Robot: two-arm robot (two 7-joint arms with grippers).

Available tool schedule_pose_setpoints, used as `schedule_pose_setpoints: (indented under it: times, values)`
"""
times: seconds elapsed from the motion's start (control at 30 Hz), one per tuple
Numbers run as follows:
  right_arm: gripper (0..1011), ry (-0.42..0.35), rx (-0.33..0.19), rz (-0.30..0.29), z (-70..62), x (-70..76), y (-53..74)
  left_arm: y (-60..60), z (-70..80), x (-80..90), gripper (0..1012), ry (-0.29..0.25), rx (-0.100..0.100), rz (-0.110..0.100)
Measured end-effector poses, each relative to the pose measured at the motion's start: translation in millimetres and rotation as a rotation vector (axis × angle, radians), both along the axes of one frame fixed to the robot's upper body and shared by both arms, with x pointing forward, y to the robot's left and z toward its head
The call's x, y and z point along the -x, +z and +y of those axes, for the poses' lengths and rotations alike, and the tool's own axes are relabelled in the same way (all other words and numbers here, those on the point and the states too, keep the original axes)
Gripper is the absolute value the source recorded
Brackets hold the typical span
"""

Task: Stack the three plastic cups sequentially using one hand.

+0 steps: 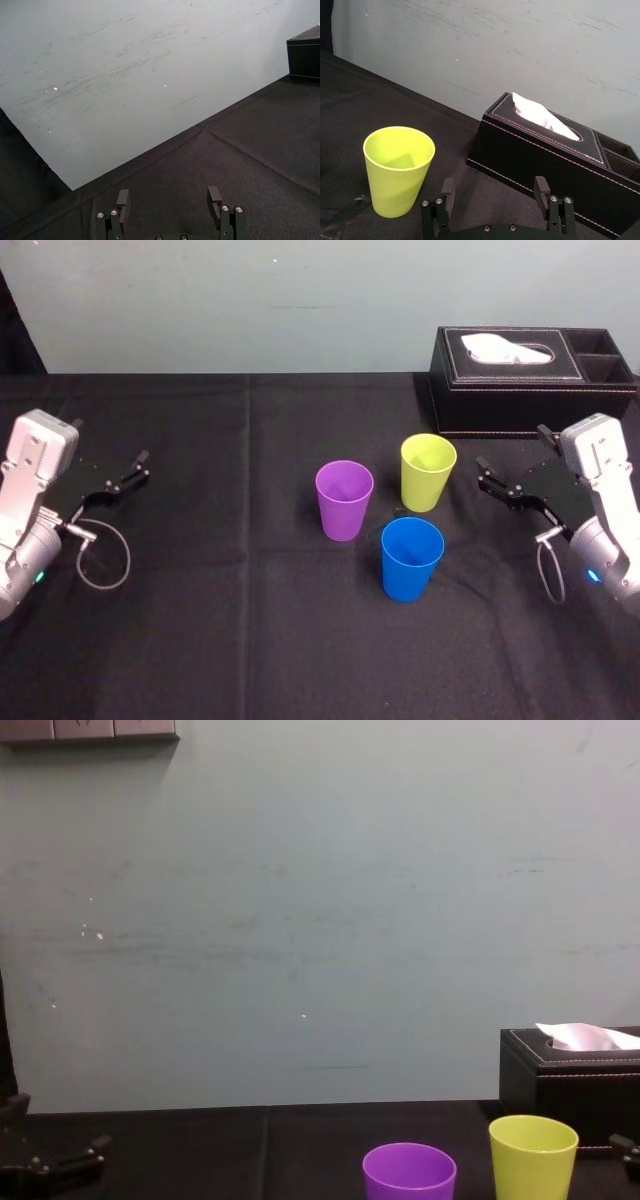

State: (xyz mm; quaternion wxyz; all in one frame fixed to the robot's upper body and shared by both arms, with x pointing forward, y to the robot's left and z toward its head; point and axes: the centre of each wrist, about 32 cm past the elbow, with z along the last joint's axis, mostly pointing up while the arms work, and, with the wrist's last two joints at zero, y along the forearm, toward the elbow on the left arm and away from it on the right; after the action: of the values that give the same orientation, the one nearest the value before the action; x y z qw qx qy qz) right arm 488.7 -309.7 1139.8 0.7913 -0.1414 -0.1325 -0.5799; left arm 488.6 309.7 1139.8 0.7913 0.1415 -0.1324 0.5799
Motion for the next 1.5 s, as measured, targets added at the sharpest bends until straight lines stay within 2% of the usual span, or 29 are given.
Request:
schedule_pose_setpoints:
  times: [1.33, 1.5]
  values:
    - [1003, 0.000, 0.000, 0.000, 0.0, 0.0, 0.0, 0.0, 0.0, 0.0, 1011, 0.000, 0.000, 0.000]
    - [1003, 0.011, -0.026, 0.010, -1.0, 4.0, 3.1, 0.0, 0.0, 0.0, 1011, 0.000, 0.000, 0.000]
